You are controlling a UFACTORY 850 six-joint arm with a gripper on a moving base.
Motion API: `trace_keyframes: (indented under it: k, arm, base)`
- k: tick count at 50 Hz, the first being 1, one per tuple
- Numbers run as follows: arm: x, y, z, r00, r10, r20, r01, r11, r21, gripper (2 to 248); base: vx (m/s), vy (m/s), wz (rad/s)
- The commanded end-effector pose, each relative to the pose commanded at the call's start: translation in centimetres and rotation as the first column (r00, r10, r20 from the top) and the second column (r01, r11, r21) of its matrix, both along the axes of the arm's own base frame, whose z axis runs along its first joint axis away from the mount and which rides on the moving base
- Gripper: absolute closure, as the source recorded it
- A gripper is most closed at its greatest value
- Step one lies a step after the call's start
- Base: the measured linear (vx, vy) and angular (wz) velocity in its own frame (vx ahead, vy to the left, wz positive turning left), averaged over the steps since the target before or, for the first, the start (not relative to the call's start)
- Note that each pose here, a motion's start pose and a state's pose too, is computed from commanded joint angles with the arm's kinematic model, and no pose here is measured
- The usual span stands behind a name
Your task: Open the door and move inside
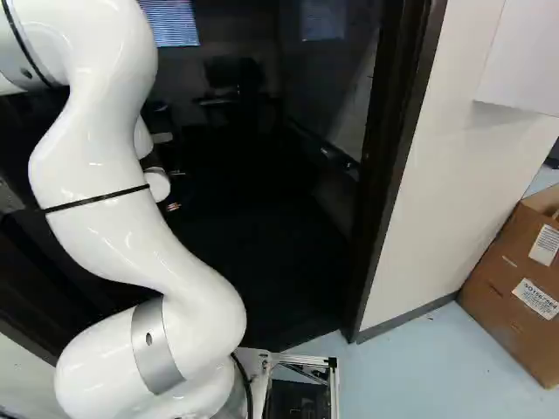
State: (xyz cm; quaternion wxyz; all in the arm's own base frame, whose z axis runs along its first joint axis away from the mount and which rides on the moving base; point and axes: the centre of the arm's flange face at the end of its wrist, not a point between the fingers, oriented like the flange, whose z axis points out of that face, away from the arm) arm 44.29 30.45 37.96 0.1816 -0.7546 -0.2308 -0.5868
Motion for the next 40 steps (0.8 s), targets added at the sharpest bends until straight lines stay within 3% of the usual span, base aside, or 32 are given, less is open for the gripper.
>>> trace_keyframes:
  k: [40]
  arm:
    - [-1.4,-6.7,0.4,0.995,-0.097,-0.018,0.096,0.995,-0.012,3]
  base:
    - [0.000,0.000,0.000]
